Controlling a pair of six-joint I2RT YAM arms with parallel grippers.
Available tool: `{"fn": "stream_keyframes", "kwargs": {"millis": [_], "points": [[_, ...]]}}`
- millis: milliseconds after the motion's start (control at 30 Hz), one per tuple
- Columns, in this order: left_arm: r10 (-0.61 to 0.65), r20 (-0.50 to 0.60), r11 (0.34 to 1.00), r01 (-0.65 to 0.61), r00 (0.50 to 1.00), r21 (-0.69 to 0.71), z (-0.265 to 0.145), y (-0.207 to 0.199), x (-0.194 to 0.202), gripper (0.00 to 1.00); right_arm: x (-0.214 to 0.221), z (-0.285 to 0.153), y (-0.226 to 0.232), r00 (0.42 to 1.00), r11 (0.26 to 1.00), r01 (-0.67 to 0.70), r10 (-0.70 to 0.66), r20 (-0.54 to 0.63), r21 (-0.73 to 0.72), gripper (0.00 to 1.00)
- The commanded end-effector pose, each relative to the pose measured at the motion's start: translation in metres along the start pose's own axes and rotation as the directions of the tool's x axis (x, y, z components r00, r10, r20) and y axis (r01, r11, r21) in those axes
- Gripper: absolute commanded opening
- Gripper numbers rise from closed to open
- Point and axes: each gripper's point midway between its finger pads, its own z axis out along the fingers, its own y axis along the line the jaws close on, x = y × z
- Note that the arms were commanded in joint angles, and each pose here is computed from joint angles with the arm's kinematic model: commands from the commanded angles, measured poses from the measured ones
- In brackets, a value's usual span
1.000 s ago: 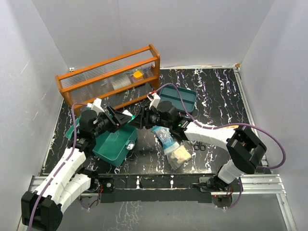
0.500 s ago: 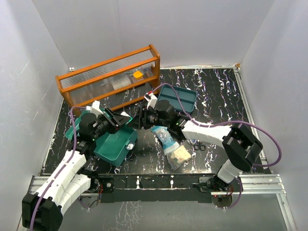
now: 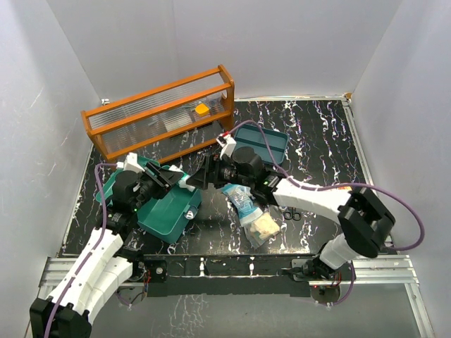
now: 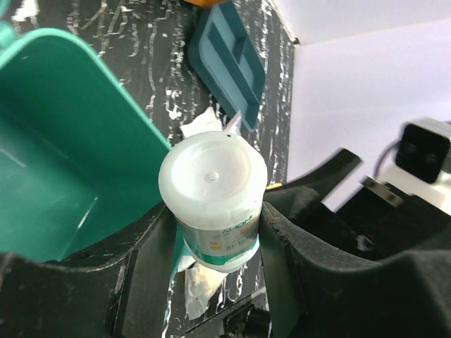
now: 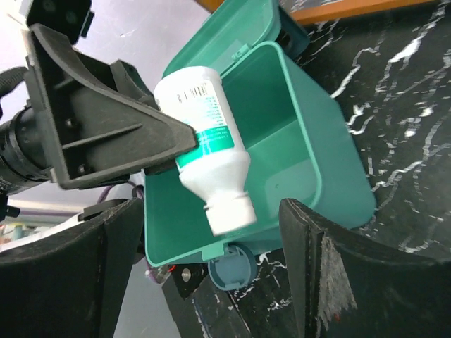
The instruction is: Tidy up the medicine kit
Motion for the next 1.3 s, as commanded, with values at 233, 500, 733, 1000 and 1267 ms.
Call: {"fn": "stream_keyframes", "kwargs": {"millis": [233, 500, 733, 1000, 1267], "points": [[-0.034, 0.112, 0.956, 0.065, 0.993, -0.287, -0.011, 0.046, -0.017, 0.38, -0.049, -0.05, 0.006, 0.968, 0.985, 0.105, -0.133, 0.215, 0.137, 0.77], [0.004, 0.113, 0.928, 0.038, 0.994, -0.37, 0.005, 0.061, -0.015, 0.36, -0.05, -0.053, 0.002, 0.966, 0.982, 0.099, -0.132, 0.22, 0.159, 0.77], [0.029, 0.136, 0.884, 0.038, 0.99, -0.466, 0.013, 0.081, -0.009, 0.37, -0.054, -0.061, -0.001, 0.962, 0.977, 0.087, -0.133, 0.236, 0.196, 0.77], [0.027, 0.178, 0.87, 0.065, 0.984, -0.489, 0.025, 0.09, -0.008, 0.36, -0.05, -0.074, -0.002, 0.965, 0.974, 0.065, -0.116, 0.234, 0.219, 0.77], [0.074, 0.192, 0.835, 0.045, 0.979, -0.549, 0.036, 0.106, -0.011, 0.36, -0.048, -0.09, -0.01, 0.957, 0.968, 0.033, -0.103, 0.272, 0.247, 0.77]]}}
